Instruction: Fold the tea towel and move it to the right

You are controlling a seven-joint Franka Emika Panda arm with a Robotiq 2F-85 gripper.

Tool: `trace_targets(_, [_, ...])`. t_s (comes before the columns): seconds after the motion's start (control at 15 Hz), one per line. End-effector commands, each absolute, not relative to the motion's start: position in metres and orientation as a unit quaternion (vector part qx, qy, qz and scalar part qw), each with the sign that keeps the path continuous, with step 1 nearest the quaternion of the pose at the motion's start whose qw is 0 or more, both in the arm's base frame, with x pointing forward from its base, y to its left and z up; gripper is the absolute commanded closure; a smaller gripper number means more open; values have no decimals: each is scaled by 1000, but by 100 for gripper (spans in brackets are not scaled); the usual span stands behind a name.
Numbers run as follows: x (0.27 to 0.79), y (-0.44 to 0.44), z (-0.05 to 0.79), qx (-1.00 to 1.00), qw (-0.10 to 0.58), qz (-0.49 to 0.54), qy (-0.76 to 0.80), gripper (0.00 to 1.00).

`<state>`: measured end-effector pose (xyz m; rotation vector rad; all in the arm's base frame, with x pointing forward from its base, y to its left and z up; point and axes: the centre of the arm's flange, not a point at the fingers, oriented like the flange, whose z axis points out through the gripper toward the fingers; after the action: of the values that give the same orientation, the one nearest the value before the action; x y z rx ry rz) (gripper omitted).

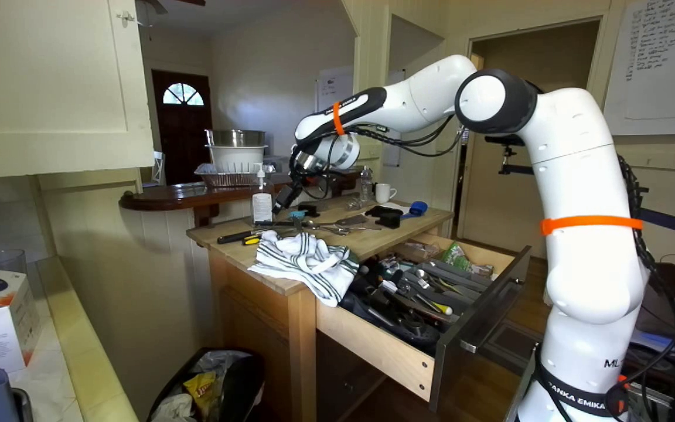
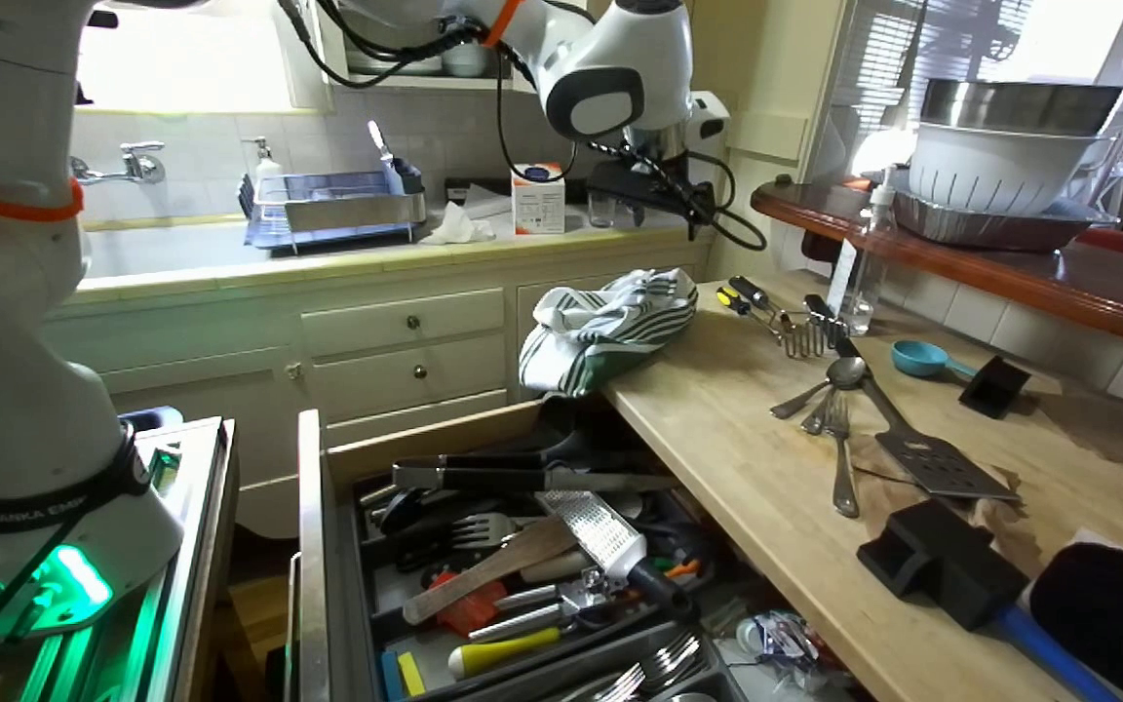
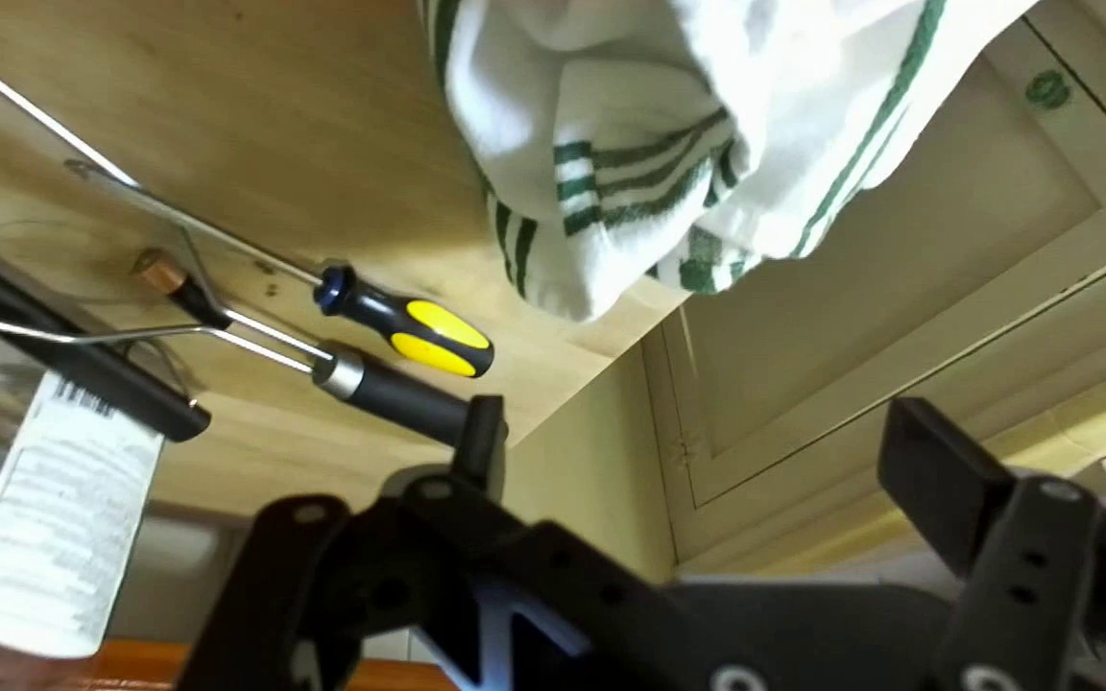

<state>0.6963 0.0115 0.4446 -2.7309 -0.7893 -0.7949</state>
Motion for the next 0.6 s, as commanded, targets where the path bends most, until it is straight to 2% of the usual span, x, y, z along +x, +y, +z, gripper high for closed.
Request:
trace_targets(0.0, [672, -13, 442, -933, 42, -243, -263, 0])
trace_targets(0.2, [660, -36, 418, -952, 18, -193, -239, 0])
trace_targets(0.33, [653, -43, 401, -964, 42, -150, -216, 0])
trace_targets(0.4, [651, -45, 393, -967, 59, -145, -203, 0])
trace_targets(0.53, [662, -46, 396, -960, 45, -164, -220, 0])
